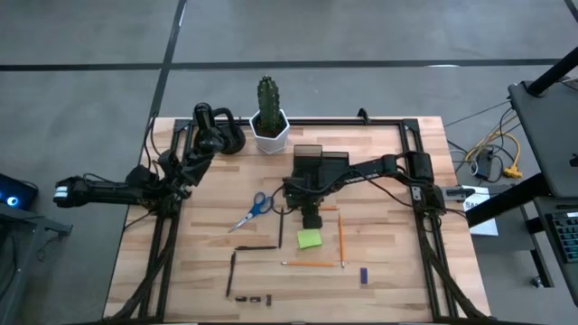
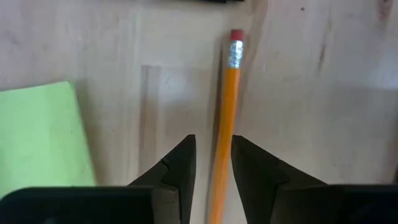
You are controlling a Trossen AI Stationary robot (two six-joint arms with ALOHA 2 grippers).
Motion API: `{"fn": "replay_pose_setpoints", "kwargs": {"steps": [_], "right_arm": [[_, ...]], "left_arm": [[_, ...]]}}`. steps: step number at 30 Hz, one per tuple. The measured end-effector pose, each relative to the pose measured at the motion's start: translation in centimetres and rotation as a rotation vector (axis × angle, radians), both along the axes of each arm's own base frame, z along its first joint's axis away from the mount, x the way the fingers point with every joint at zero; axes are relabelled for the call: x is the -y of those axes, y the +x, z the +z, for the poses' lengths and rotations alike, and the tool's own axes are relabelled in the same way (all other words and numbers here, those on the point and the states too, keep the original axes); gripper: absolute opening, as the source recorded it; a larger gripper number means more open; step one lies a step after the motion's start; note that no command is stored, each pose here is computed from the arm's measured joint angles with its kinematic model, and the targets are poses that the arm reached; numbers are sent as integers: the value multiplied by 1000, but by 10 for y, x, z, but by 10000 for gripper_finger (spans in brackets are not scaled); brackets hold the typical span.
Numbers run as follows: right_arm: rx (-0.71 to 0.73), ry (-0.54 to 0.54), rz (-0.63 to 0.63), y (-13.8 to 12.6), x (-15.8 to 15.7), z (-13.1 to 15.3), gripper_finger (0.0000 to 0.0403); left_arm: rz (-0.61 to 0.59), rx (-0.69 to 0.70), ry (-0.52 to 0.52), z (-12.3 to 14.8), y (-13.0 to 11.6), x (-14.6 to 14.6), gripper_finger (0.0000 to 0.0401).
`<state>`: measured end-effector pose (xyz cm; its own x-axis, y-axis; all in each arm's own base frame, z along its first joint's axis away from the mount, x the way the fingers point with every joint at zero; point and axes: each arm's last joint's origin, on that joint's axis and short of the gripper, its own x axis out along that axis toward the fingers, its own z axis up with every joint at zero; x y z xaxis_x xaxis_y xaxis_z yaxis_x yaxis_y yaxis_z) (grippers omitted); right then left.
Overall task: Pick and place office supplies into organizer
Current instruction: Put the top pencil into the left section of the desk organizer
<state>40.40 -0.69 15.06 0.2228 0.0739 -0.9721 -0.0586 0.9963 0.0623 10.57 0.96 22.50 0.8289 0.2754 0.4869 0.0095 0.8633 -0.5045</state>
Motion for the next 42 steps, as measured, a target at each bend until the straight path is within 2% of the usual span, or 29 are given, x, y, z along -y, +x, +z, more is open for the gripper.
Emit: {"fn": "replay_pose_setpoints", "kwargs": {"steps": [14, 30, 42], "right_arm": [[28, -9, -39, 0, 2, -5, 94], [7, -22, -43, -6, 2, -16, 130], [4, -22, -33, -8, 2, -17, 103]], "left_arm": [[0, 0, 0, 0, 0, 0, 130], [0, -2, 1, 0, 0, 0, 130], [0, -2, 1, 0, 0, 0, 130]]}}
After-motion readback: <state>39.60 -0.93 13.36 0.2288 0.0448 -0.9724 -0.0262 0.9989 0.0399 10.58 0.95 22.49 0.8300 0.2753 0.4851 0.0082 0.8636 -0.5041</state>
